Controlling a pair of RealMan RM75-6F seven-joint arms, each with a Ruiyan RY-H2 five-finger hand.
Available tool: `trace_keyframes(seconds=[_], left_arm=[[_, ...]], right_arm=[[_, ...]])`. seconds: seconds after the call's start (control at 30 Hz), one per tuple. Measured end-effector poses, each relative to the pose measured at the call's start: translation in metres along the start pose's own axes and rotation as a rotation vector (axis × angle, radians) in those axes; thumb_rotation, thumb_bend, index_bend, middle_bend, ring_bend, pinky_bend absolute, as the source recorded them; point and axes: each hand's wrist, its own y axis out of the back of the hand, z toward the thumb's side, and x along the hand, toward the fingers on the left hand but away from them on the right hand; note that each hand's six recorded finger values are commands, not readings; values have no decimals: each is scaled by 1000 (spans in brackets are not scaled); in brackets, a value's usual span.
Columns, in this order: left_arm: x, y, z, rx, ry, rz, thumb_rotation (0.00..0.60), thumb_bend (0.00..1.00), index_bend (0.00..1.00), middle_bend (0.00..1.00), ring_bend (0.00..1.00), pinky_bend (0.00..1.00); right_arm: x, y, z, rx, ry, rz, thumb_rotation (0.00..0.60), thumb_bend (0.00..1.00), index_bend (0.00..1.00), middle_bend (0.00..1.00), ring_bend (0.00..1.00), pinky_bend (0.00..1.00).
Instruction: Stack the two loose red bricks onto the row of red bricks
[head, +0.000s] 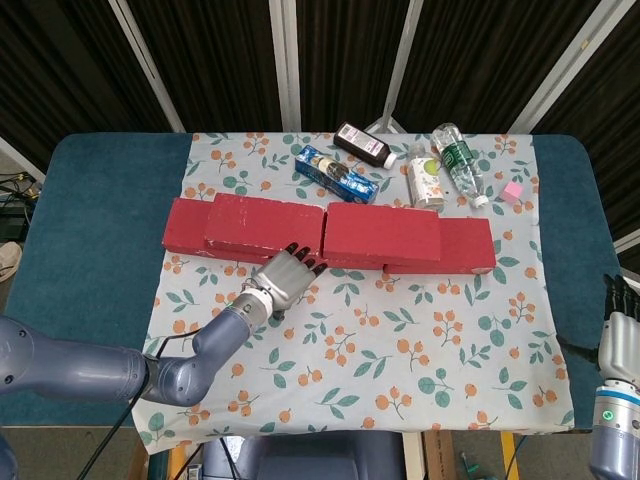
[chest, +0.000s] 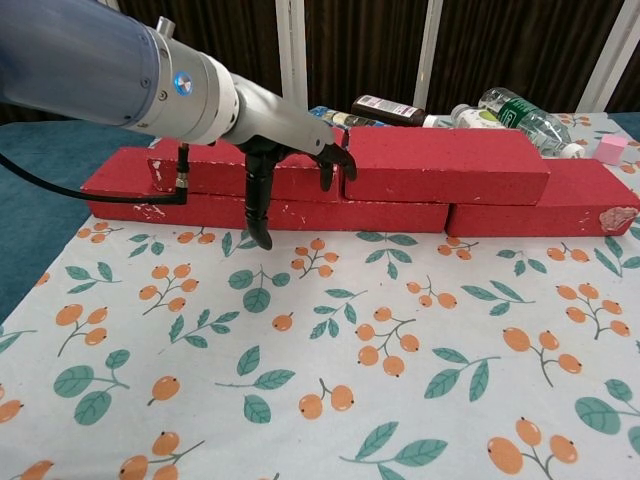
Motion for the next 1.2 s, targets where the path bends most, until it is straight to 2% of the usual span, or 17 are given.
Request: trace_keyframes(seconds=[0.67, 1.2], left_arm=[[9, 4, 0, 18, 18, 35, 600, 0, 10, 143, 0, 56], [17, 2, -1, 23, 34, 31, 600, 0, 8, 155, 0, 56]], right_arm=[[-1, -1, -1, -1, -3, 6, 600, 0, 0, 0, 0, 0], [-2, -2, -2, 4, -11, 4, 600, 0, 0, 0, 0, 0]])
